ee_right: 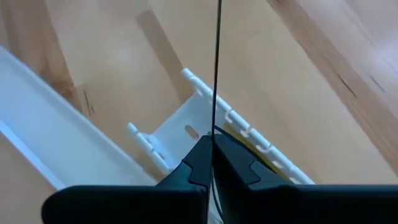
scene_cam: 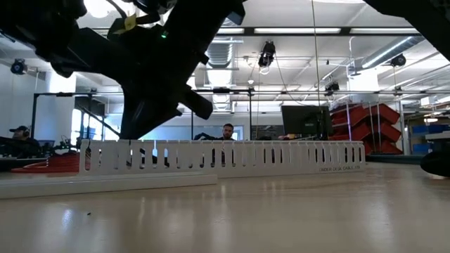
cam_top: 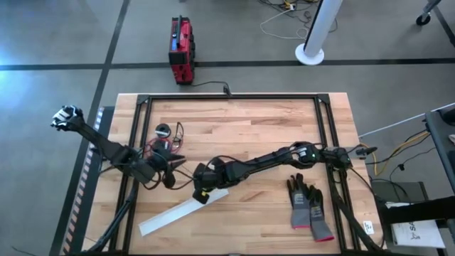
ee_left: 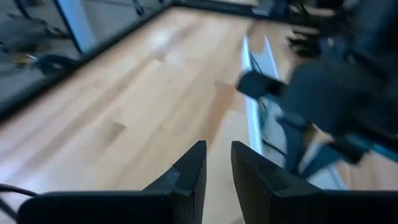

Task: Ziptie cables
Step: Put the cable wires into the white cable duct

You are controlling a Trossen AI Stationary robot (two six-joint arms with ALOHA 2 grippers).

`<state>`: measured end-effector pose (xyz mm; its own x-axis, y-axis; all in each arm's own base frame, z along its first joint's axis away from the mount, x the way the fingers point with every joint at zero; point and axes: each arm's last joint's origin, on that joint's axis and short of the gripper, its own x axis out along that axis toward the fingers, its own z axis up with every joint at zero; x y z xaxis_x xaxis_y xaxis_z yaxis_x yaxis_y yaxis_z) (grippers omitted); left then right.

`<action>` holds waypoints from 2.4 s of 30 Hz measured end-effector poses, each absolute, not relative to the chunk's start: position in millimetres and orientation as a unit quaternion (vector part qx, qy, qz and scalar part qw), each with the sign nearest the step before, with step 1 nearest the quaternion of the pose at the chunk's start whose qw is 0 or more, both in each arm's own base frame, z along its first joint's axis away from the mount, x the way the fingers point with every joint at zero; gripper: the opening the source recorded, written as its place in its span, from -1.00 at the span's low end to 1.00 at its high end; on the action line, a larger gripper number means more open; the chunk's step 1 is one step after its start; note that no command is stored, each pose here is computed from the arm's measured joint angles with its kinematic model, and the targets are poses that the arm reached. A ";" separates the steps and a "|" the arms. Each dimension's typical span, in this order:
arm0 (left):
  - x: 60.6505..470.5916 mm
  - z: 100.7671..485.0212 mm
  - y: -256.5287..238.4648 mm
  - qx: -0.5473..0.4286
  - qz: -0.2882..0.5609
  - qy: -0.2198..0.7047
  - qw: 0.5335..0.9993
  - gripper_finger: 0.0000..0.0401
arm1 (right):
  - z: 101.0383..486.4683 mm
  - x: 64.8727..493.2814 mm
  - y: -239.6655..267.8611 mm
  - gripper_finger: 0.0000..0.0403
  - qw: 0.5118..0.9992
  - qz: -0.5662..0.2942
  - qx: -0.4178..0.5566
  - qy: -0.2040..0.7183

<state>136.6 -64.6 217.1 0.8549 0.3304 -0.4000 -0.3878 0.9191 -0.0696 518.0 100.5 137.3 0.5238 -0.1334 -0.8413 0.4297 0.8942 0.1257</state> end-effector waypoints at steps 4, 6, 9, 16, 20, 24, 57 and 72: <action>141.2 209.7 -69.6 -0.079 0.160 0.228 0.957 -0.71 | 136.9 517.2 99.9 -1.00 0.851 -0.187 0.184 0.455; 143.6 204.4 -72.9 -0.087 0.138 0.253 0.954 -0.71 | 136.2 516.8 98.7 -1.00 0.846 -0.195 0.196 0.455; 145.3 190.0 -77.0 -0.105 0.108 0.298 0.943 -0.71 | 135.7 517.2 96.3 -1.00 0.842 -0.205 0.211 0.452; 147.0 164.4 -82.2 -0.128 0.071 0.355 0.923 -0.71 | 135.3 518.8 88.1 -1.00 0.827 -0.217 0.258 0.450; 150.6 156.0 -85.4 -0.137 0.064 0.347 0.925 -0.70 | 134.8 519.3 86.6 -1.00 0.821 -0.220 0.277 0.448; 152.3 140.3 -85.9 -0.133 0.069 0.342 0.928 -0.70 | 134.7 519.4 86.8 -1.00 0.819 -0.222 0.284 0.447; 177.0 93.8 -96.9 0.005 0.108 0.317 0.942 -0.89 | 126.6 523.6 81.8 -1.00 0.812 -0.212 0.312 0.446; 178.3 92.4 -97.5 0.004 0.111 0.312 0.944 -1.00 | 130.1 524.8 79.3 -1.00 0.805 -0.205 0.331 0.448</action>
<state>178.3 -97.5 92.4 0.7805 0.2113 -0.5883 -0.2067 0.9754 0.0761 524.8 79.3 130.1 0.5135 -0.0334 -0.8575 0.6270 0.6968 0.3483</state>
